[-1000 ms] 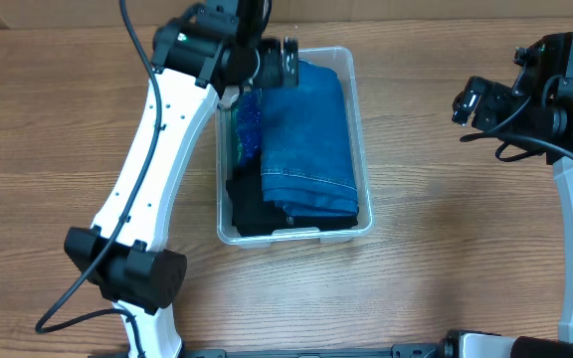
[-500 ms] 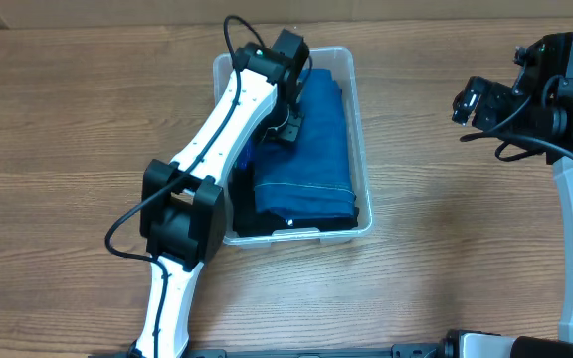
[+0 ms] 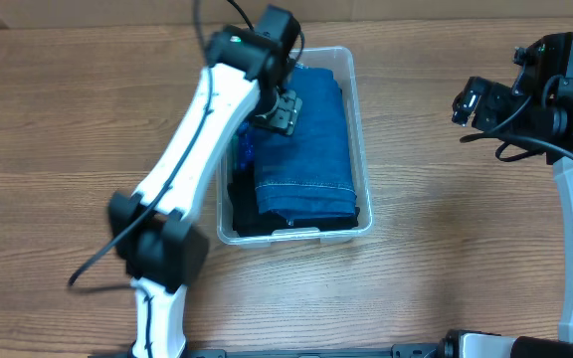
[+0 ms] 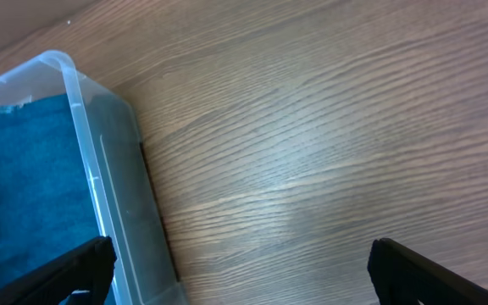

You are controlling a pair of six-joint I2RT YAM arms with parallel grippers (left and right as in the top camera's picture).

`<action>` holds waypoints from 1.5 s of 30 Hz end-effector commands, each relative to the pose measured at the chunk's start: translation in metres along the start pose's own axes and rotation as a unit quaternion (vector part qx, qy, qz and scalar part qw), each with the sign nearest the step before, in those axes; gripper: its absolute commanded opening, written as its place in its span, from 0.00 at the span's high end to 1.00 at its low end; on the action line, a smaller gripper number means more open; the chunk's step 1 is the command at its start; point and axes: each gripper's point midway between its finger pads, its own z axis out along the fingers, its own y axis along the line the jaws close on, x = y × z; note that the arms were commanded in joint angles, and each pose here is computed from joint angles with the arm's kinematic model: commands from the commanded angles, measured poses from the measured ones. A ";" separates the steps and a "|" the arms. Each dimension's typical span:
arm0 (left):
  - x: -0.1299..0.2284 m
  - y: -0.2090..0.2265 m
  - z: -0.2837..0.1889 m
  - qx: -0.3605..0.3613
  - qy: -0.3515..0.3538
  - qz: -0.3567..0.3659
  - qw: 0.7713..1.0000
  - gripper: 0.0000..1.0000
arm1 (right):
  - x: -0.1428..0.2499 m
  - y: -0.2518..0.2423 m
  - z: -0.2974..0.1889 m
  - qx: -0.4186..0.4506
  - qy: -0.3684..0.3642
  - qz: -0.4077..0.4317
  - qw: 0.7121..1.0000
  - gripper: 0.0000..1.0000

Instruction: Pack container

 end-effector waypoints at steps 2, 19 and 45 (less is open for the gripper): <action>-0.007 0.068 -0.096 -0.017 -0.117 -0.119 0.986 0.00 | -0.010 0.026 -0.002 -0.023 -0.031 -0.082 0.996 0.00; 0.038 0.225 -0.100 -0.050 -0.087 -0.270 0.958 0.00 | -0.006 0.070 0.040 -0.047 -0.015 -0.166 0.985 0.00; 0.221 0.145 -0.142 -0.078 -0.318 -0.200 0.923 0.00 | 0.139 0.008 -0.069 -0.078 -0.143 -0.135 0.977 0.00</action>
